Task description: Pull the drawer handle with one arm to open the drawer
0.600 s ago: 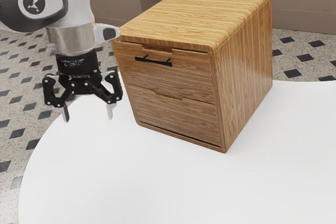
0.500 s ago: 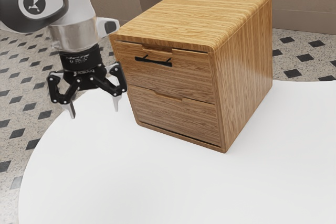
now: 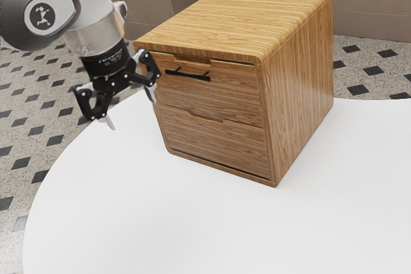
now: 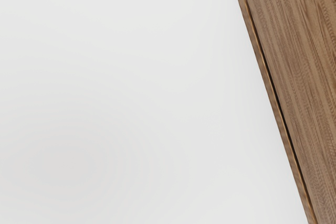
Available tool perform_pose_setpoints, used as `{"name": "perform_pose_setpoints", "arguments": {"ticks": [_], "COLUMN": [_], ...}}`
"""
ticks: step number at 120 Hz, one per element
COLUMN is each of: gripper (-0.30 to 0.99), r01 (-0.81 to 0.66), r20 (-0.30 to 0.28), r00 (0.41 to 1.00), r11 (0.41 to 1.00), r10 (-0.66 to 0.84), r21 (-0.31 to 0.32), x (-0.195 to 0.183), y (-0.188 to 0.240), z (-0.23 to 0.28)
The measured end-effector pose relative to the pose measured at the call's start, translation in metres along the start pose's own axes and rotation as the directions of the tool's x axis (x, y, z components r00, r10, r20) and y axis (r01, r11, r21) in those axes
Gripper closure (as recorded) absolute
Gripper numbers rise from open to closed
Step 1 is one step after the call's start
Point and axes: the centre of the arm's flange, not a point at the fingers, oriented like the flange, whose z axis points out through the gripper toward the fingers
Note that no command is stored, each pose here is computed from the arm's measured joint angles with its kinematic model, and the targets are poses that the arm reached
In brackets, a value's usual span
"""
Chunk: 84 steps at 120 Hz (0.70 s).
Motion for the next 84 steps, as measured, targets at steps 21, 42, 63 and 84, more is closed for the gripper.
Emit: {"name": "perform_pose_setpoints", "arguments": {"ticks": [21,42,63,84], "gripper": [0.00,0.00,0.00,0.00], "r01": [0.039,0.083,0.113,0.167], "r20": [-0.018,-0.017,-0.016,-0.009], "r00": [0.999,0.996,0.993,0.985], "r11": [0.993,0.980,0.976,0.974], "r10": [-0.041,-0.087,-0.118,-0.170], "r21": [-0.114,-0.180,-0.187,-0.155], "x": [-0.015,-0.022,-0.026,-0.015], "y": [0.021,0.022,0.028,0.033], "z": [-0.009,-0.021,-0.021,-0.011]}}
